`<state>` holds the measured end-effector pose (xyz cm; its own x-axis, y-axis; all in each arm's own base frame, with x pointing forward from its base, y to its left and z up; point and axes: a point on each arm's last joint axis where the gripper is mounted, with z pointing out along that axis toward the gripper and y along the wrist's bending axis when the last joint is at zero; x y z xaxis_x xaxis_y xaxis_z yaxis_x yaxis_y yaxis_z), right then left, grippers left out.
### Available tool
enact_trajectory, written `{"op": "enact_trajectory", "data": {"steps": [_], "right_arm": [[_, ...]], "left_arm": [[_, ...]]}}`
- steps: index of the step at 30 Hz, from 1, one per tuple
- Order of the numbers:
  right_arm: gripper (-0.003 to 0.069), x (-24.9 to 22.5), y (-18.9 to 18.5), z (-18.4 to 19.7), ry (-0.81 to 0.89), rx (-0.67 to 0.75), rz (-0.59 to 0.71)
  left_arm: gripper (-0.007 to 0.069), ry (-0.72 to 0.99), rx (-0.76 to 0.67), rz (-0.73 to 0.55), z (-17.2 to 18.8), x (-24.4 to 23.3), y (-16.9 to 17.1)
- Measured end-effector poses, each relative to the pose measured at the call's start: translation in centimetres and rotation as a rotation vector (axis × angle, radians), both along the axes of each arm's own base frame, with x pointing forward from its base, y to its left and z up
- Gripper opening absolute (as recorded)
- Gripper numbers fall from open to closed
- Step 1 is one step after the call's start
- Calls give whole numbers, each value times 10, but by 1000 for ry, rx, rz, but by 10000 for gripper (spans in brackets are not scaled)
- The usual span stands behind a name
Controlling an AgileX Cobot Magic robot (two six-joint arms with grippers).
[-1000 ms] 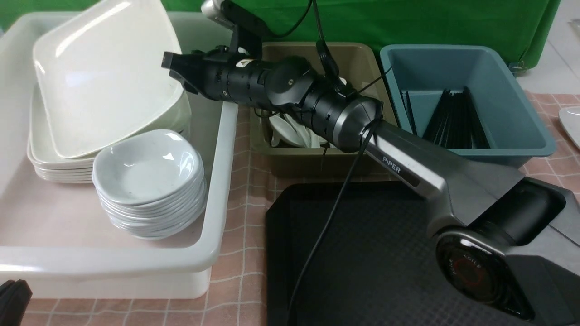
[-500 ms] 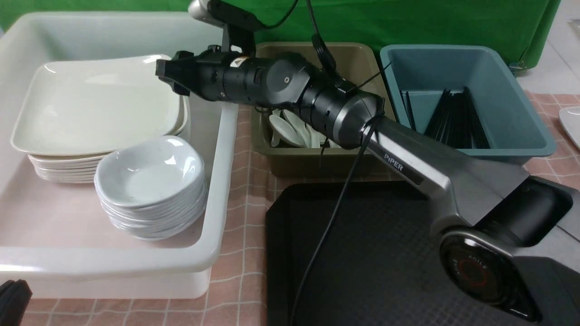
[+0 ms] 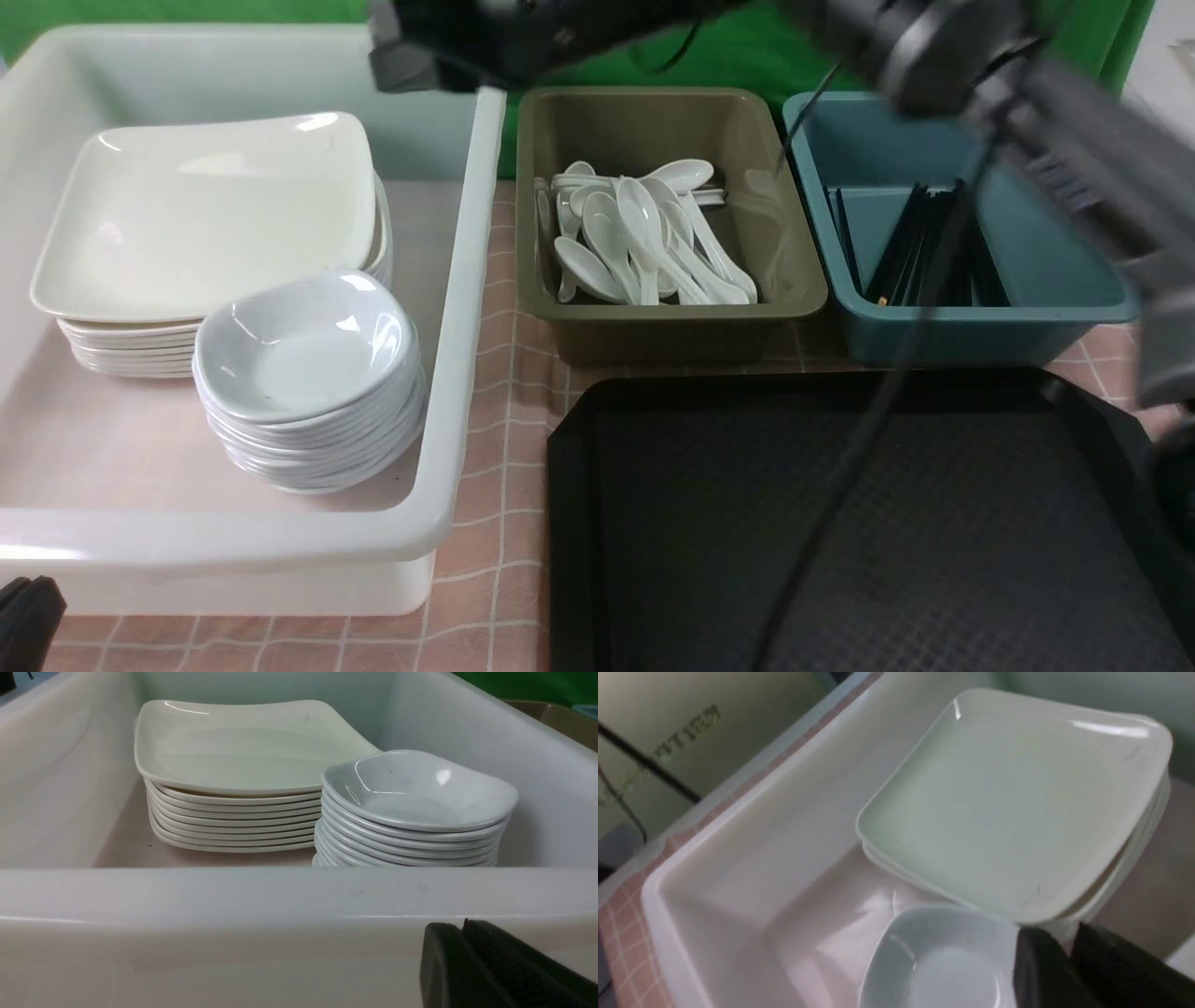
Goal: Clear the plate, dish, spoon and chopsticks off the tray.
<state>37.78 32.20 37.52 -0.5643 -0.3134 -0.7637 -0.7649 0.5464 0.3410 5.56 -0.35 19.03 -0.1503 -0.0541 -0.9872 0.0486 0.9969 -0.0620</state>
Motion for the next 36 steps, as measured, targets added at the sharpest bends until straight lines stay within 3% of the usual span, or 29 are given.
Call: {"op": "enact_trajectory", "data": {"steps": [1,3,12,17,21,26,28,36], "right_arm": [[117,-2,-1,3,2,-4,7],[34,-35,-26,42,-13,-97,66],[30,-111,-99,130,-194,-168,-34],[30,-159,-144,138,-209,-238,-101],[30,-199,-183,125,-192,-312,-184],[30,-259,-247,82,-231,-392,-345],[30,-268,-255,73,-259,-375,-361],[30,-315,-286,-26,-472,-100,-426]], "left_arm": [[22,0,0,0,0,0,0],[22,0,0,0,0,0,0],[22,1,0,0,0,0,0],[22,1,0,0,0,0,0],[22,1,0,0,0,0,0],[22,1,0,0,0,0,0],[22,1,0,0,0,0,0],[22,1,0,0,0,0,0]]}}
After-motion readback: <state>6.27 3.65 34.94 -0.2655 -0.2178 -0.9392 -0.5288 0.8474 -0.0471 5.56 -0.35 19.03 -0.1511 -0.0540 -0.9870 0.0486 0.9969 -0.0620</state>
